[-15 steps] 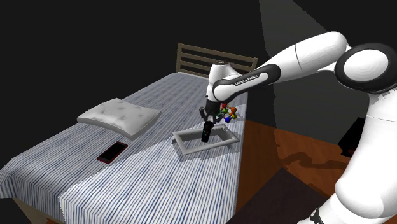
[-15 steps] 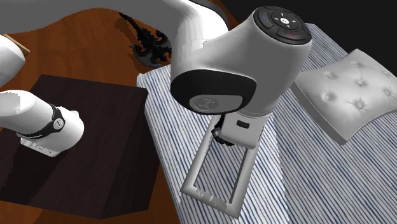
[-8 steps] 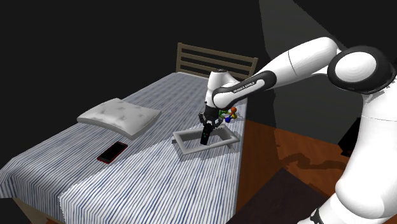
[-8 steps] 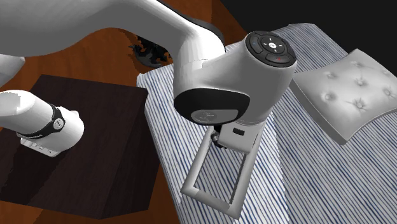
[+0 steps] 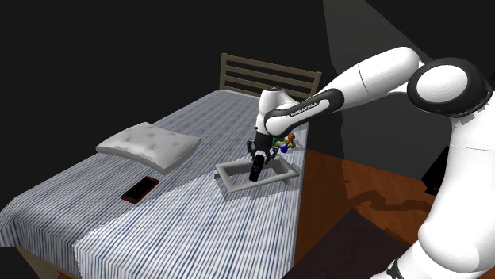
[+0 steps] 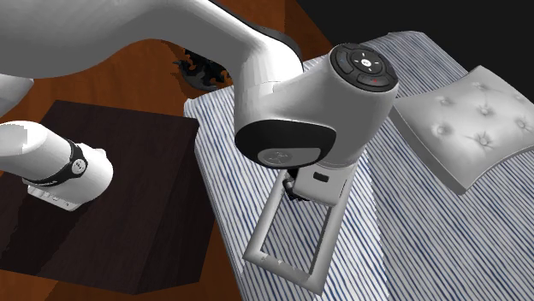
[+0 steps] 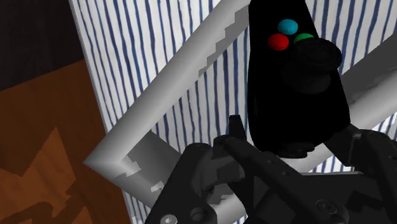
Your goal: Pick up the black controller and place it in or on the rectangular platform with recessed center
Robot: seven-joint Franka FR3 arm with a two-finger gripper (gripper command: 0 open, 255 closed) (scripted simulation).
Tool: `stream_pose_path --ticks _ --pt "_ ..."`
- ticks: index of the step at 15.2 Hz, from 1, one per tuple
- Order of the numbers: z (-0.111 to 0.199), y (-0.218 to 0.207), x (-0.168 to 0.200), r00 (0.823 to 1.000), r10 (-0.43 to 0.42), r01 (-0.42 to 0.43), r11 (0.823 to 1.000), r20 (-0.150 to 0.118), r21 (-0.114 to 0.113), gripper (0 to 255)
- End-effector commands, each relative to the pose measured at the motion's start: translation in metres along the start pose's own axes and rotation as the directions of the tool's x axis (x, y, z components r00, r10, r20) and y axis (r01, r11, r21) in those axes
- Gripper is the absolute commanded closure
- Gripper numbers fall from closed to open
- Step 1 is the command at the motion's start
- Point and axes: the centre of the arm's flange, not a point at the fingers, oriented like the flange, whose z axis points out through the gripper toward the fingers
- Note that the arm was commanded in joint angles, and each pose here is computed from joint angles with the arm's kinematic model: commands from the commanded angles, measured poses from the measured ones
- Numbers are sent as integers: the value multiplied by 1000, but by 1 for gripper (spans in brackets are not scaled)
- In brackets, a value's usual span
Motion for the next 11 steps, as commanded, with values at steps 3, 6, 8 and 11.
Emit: stream_pose_path --ticks 3,6,8,11 --pt "1 0 -1 1000 -1 1 1000 1 -1 0" --pt "-13 0 0 1000 -1 1 1000 1 -1 0" --pt "-39 0 0 1000 -1 1 1000 1 -1 0" --pt "-50 0 0 1000 -1 1 1000 1 -1 0"
